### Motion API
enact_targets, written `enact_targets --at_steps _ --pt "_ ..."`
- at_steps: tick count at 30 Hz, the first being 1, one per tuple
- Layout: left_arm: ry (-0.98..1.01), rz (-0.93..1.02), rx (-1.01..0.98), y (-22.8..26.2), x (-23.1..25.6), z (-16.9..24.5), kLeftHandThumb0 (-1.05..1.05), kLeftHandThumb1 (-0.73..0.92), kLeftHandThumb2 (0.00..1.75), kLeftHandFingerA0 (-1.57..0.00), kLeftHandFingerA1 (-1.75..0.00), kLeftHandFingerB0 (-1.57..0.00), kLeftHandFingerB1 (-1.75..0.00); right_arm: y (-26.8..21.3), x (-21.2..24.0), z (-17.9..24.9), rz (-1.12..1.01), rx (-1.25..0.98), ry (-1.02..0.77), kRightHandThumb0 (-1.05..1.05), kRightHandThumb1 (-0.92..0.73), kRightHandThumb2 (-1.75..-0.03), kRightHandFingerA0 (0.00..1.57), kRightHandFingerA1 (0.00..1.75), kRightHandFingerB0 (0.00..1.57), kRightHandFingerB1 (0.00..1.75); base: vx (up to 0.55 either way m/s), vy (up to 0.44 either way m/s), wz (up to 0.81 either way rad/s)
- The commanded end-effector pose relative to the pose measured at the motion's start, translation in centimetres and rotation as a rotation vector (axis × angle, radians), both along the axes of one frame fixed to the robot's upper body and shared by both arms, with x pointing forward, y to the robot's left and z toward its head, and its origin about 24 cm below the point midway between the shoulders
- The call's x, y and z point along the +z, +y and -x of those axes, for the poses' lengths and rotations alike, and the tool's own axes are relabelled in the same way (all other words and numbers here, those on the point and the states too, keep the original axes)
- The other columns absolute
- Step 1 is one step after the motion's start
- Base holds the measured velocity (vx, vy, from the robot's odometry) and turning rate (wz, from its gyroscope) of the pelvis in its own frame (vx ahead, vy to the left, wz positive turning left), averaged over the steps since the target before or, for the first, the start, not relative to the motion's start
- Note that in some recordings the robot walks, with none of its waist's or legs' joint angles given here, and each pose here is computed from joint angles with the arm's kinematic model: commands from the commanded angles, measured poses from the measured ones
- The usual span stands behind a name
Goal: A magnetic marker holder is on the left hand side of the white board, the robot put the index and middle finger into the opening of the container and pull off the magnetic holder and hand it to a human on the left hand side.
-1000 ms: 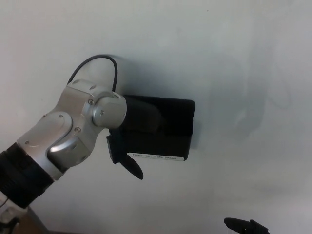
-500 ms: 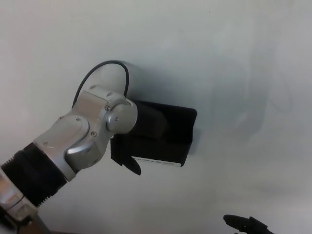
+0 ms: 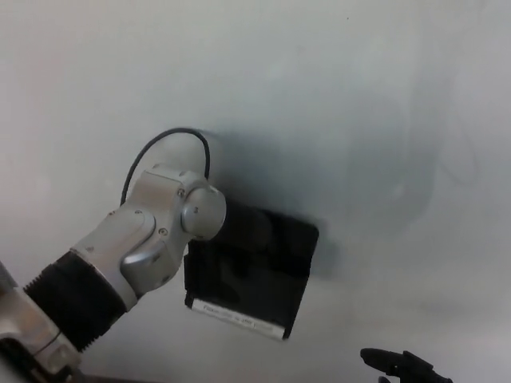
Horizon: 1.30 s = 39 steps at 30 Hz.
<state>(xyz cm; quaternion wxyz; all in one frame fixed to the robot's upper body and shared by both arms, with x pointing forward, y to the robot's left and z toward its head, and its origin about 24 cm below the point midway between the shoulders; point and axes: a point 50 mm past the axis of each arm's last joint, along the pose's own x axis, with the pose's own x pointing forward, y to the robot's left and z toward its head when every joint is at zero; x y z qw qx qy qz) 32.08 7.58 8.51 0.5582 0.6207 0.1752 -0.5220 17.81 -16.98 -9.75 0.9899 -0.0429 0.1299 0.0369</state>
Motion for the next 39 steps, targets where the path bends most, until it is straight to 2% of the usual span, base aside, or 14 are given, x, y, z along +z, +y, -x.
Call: enact_targets --at_steps 1,4,5,7,15,24,25,26,30,33,34,35,36,39 --pt "0.558 0.081 0.091 1.5 -2.7 2.4 -0.27 0.52 0.7 -0.78 -1.64 -0.73 -1.34 -0.5 0.2 -0.5 -0.017 -0.023 -0.003 -0.64 -0.84 -0.65 0.74 0.58 0.68 0.49 0.0 0.0 0.0" --pt "0.716 0.18 0.157 1.9 -2.7 3.0 -0.28 0.55 0.64 -0.77 -1.61 -0.76 -1.09 -0.5 0.2 -0.5 -0.006 -0.018 -0.004 -0.63 -0.84 -0.65 0.76 0.59 0.69 0.48 0.0 0.0 0.0" --pt "0.783 0.222 0.18 2.0 -2.5 3.3 -0.25 0.54 0.68 -0.78 -1.62 -0.78 -1.34 -0.5 0.2 -0.5 -0.001 -0.016 -0.003 -0.64 -0.83 -0.65 0.75 0.58 0.68 0.48 0.0 0.0 0.0" --pt "0.852 0.272 0.209 2.1 -2.3 3.5 -0.23 0.53 0.68 -0.8 -1.6 -0.8 -1.41 -0.4 0.2 -0.6 -0.001 -0.018 -0.004 -0.64 -0.83 -0.65 0.75 0.58 0.69 0.48 0.0 0.0 0.0" --pt "1.09 0.525 0.283 2.4 -1.3 5.7 -0.18 0.58 0.7 -0.84 -1.59 -0.81 -1.48 -0.4 0.3 -0.8 -0.006 -0.021 -0.006 -0.64 -0.84 -0.65 0.76 0.58 0.68 0.48 0.0 0.0 0.0" --pt "1.324 1.094 0.242 3.6 -2.2 9.3 -0.13 0.61 0.6 -0.77 -1.75 -0.69 -1.63 -0.2 0.6 -1.3 -0.02 -0.026 -0.02 -0.63 -0.83 -0.65 0.75 0.55 0.67 0.48 0.0 0.0 0.0" --pt "1.452 1.232 0.262 3.8 -2.9 9.9 -0.26 0.52 0.49 -0.67 -1.74 -0.86 -0.97 -0.2 0.7 -1.6 -0.015 -0.022 -0.027 -0.64 -0.84 -0.66 0.73 0.54 0.65 0.48 0.0 0.0 0.0" --pt "1.514 1.333 0.23 3.6 -3.3 10.5 -0.46 0.4 0.56 -0.8 -1.52 -0.78 -0.57 -0.2 0.7 -1.6 -0.015 -0.021 -0.029 -0.62 -0.83 -0.65 0.72 0.54 0.65 0.49 0.0 0.0 0.0" --pt "1.572 1.516 0.156 3.2 -3.6 11.6 -0.3 0.44 0.53 -0.7 -1.61 -0.81 -0.53 -0.2 0.8 -1.7 -0.017 -0.019 -0.031 -0.62 -0.84 -0.65 0.72 0.55 0.64 0.49 0.0 0.0 0.0" --pt "1.54 1.744 0.113 2.6 -2.7 12.6 -0.27 0.42 0.55 -0.93 -1.63 -0.92 -0.58 0.0 0.9 -2.0 -0.024 -0.012 -0.033 -0.62 -0.85 -0.66 0.72 0.57 0.63 0.49 0.0 0.0 0.0" --pt "1.517 1.809 0.109 2.5 -2.4 12.8 -0.26 0.44 0.54 -1.03 -1.3 -0.94 -0.56 0.0 0.9 -2.0 -0.025 -0.012 -0.032 -0.61 -0.84 -0.65 0.73 0.58 0.64 0.5 0.0 0.0 0.0" --pt "1.504 1.85 0.11 2.5 -2.3 12.9 -0.26 0.44 0.54 -1.03 -1.3 -0.94 -0.56 0.0 0.8 -2.0 -0.027 -0.013 -0.031 -0.61 -0.84 -0.65 0.73 0.58 0.64 0.5 0.0 0.0 0.0" --pt "1.495 1.901 0.126 2.5 -2.1 13.2 -0.29 0.45 0.54 -1.1 -1.05 -0.89 -0.55 0.0 0.8 -1.9 -0.029 -0.016 -0.026 -0.62 -0.84 -0.64 0.73 0.58 0.64 0.49 0.0 0.0 0.0" --pt "1.466 2.004 0.15 2.5 -1.9 13.8 -0.31 0.49 0.55 -1.03 -1.02 -0.83 -0.6 -0.1 0.6 -1.7 -0.029 -0.015 -0.018 -0.62 -0.84 -0.65 0.74 0.59 0.65 0.5 0.0 0.0 0.0"
